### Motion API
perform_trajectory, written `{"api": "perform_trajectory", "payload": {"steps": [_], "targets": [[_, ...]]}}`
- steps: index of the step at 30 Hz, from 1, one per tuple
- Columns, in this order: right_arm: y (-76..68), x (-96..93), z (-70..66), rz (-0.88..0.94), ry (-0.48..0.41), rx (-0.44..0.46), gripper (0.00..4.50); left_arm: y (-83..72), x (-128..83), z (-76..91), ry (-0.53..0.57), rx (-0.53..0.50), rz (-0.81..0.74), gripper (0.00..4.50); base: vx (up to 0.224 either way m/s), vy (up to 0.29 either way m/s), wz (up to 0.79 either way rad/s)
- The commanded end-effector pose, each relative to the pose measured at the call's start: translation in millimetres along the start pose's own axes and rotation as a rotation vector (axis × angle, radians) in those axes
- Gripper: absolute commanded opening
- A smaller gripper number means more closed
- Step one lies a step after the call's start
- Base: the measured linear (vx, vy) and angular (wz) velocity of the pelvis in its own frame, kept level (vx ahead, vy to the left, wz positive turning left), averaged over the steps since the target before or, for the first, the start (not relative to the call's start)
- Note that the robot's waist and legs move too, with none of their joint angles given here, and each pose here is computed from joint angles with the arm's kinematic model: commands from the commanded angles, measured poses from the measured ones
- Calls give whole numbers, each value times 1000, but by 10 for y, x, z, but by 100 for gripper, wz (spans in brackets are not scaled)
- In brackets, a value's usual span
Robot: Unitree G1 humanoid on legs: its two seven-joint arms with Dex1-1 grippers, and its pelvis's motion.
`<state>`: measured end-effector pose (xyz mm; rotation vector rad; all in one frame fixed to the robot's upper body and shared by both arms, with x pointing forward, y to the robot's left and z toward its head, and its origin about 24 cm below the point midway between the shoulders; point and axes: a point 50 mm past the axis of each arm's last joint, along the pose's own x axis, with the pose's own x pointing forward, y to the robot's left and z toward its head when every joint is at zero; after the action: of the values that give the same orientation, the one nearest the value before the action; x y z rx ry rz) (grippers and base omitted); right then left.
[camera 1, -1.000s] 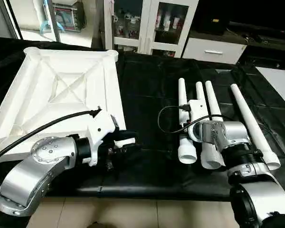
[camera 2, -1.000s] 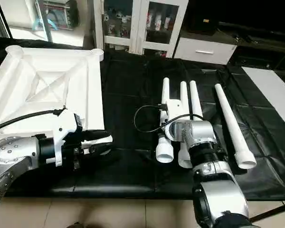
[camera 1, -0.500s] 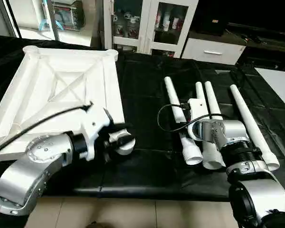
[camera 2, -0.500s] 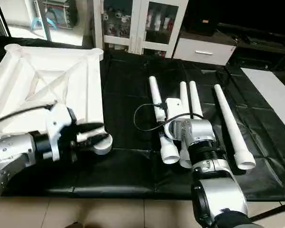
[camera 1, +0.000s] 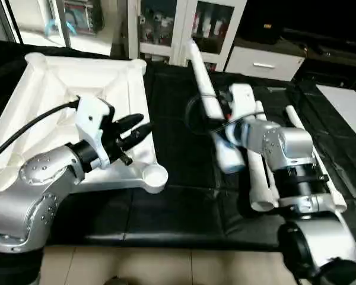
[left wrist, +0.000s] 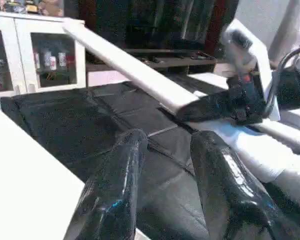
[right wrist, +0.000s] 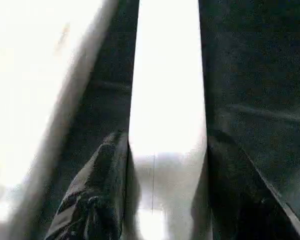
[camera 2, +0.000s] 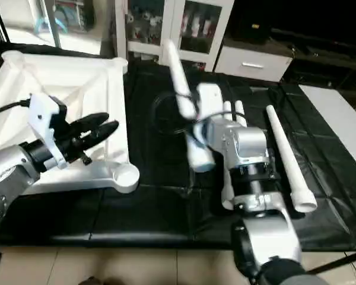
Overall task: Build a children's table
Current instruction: Pick table leg
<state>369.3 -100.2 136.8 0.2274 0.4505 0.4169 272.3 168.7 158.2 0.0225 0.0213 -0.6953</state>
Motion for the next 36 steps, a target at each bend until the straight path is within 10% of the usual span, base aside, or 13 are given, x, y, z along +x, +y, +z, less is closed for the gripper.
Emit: {"api": "perform_trajectory", "payload": {"steps": [1,11,21,27,28,36], "targets": [[-18,-99,122,68,-84,76,178,-1,32,69,-31,-21,12,180,0,0,0],[59,-669,110,800,-141,412,178,-41,202,319,-205,-157,55,180,0,0,0],[156,-815,117,908,-126,370,178,-86,200,346,-228,-215,68,180,0,0,0],[237,-664,51,593,-73,36,178,-85,239,380,-239,-411,74,255,0,0,0],[263,-640,18,484,-101,-162,177,-112,248,436,-272,-450,40,257,0,0,0],[316,-682,-115,424,-131,-349,177,-87,303,408,-242,-565,66,306,0,0,0]]}}
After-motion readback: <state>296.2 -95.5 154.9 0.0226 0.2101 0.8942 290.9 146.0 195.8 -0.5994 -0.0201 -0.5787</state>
